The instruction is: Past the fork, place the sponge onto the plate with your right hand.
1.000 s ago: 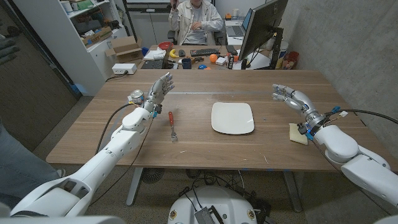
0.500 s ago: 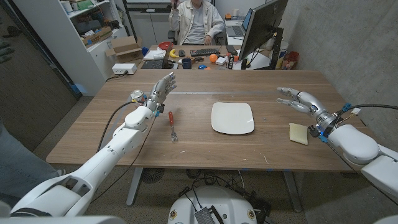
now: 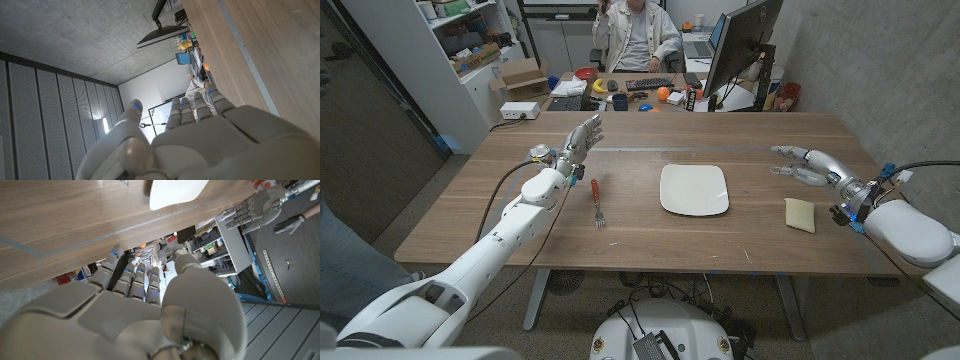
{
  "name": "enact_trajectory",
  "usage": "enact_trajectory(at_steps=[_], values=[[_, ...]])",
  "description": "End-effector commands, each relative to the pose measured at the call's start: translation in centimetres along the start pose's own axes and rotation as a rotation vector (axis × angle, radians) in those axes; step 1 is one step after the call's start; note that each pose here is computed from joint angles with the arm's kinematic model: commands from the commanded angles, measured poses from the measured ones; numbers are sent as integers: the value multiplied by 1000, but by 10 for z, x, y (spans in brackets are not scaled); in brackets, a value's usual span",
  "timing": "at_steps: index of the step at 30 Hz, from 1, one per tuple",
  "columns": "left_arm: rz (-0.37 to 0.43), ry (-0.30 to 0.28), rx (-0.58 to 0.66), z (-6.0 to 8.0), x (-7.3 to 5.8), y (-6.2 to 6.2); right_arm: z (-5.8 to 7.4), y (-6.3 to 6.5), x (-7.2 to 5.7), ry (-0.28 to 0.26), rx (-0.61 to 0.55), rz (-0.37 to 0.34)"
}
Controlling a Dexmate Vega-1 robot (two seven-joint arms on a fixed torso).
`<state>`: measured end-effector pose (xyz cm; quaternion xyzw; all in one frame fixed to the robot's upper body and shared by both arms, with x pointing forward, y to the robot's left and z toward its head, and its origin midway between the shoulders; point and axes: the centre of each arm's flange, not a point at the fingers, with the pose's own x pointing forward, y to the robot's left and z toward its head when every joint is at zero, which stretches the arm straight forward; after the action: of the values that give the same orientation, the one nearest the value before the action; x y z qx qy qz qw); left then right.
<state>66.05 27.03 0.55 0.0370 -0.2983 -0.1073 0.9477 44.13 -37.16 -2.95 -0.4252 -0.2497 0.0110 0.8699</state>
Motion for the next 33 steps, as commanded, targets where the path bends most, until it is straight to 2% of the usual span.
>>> enact_trajectory(at_steps=[1,8,11,12,13,18,21,23,24,27,28,33], values=[[9,-13,-11,-2,-1,0,17,-9,-11,85,-230,34],[15,-10,-17,-5,-4,0,24,-9,-9,154,-357,81],[20,-11,-2,-4,-6,1,23,-8,-10,160,-372,78],[17,-11,-12,-5,-7,1,24,-6,-11,192,-416,67],[18,-11,-9,-5,-7,1,24,-6,-11,197,-421,65],[22,-5,0,-5,-8,1,24,-9,-12,234,-473,113],[20,-9,0,-4,-7,0,25,-11,-11,280,-510,155],[17,-8,-1,-4,-7,0,24,-11,-11,287,-509,153],[16,-6,1,-4,-6,-1,26,-11,-11,320,-517,175],[17,-2,-1,-5,-6,-1,27,-10,-10,356,-533,211],[14,2,6,-6,-6,0,29,-9,-6,399,-529,262],[16,8,-5,-10,-6,-1,32,-5,-3,435,-540,297]])
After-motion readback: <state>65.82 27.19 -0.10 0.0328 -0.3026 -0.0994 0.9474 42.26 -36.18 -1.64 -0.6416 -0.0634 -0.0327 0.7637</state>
